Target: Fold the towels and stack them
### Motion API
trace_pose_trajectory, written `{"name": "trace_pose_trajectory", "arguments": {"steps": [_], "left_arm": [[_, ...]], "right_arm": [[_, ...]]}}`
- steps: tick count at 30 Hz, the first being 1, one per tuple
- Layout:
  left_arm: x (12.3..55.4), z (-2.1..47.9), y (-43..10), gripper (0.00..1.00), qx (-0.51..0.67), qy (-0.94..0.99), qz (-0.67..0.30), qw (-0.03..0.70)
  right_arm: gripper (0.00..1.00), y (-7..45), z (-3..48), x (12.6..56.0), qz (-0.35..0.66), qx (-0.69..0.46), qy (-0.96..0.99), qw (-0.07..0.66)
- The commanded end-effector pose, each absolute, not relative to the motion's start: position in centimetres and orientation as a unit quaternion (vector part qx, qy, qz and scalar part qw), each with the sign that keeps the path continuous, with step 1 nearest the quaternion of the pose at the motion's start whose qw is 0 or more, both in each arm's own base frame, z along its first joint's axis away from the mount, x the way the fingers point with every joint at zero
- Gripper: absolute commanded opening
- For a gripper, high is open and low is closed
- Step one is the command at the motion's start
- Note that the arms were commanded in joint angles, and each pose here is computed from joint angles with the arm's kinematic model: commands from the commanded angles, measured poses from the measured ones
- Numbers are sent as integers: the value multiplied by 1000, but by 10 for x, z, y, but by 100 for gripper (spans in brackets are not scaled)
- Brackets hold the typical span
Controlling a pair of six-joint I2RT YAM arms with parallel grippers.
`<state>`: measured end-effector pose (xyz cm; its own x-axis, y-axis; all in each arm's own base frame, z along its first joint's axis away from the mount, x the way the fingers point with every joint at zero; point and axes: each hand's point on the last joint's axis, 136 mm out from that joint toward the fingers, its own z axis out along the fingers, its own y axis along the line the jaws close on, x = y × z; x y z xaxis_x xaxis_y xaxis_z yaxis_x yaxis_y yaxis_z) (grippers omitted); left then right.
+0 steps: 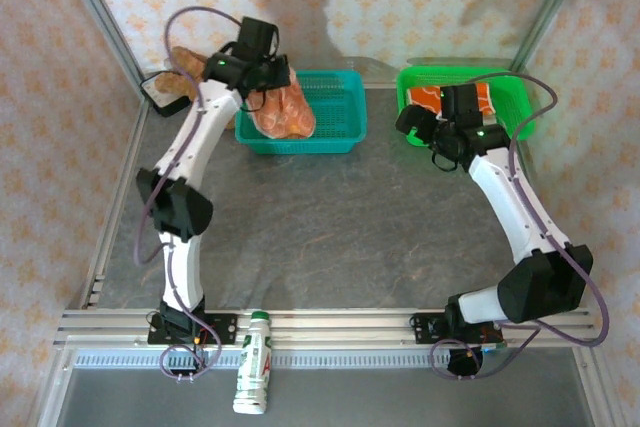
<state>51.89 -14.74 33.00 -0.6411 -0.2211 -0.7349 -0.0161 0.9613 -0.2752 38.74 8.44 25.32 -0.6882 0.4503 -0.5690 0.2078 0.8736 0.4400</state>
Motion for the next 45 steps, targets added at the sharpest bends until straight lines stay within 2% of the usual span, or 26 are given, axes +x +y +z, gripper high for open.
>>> {"name": "trace_pose_trajectory", "arguments": {"steps": [1, 3, 10, 18, 22, 27, 28, 29, 30, 34, 38, 45], "left_arm": [[481, 363, -157, 0, -67, 895, -148, 416], [454, 391, -166, 0, -59, 885, -164, 432], [391, 416, -234, 0, -23, 869, -227, 438], [354, 418, -322, 0, 9, 853, -317, 414], [350, 406, -322, 0, 2, 859, -306, 411], [346, 326, -278, 0, -87, 882, -256, 386], [345, 300, -268, 6, -111, 887, -254, 370], [345, 274, -258, 21, -131, 890, -251, 358], [345, 252, -248, 29, -146, 893, -243, 350], [349, 158, -202, 50, -185, 912, -189, 315], [345, 115, -178, 61, -178, 937, -144, 263], [337, 119, -151, 65, -144, 950, -81, 267]], "right_arm": [[99, 91, 252, 397, 185, 178, 899, 356], [99, 90, 254, 399, 182, 176, 896, 364], [99, 94, 248, 405, 189, 175, 897, 359], [99, 85, 248, 394, 167, 172, 899, 366], [99, 84, 248, 388, 165, 164, 901, 366], [99, 93, 244, 383, 190, 152, 902, 357], [99, 95, 242, 382, 196, 151, 902, 354], [99, 98, 240, 381, 200, 149, 903, 350], [99, 99, 237, 380, 202, 149, 904, 345], [99, 108, 226, 375, 202, 140, 911, 330], [99, 128, 215, 365, 191, 111, 924, 313], [99, 182, 177, 329, 193, 51, 941, 272]]}}
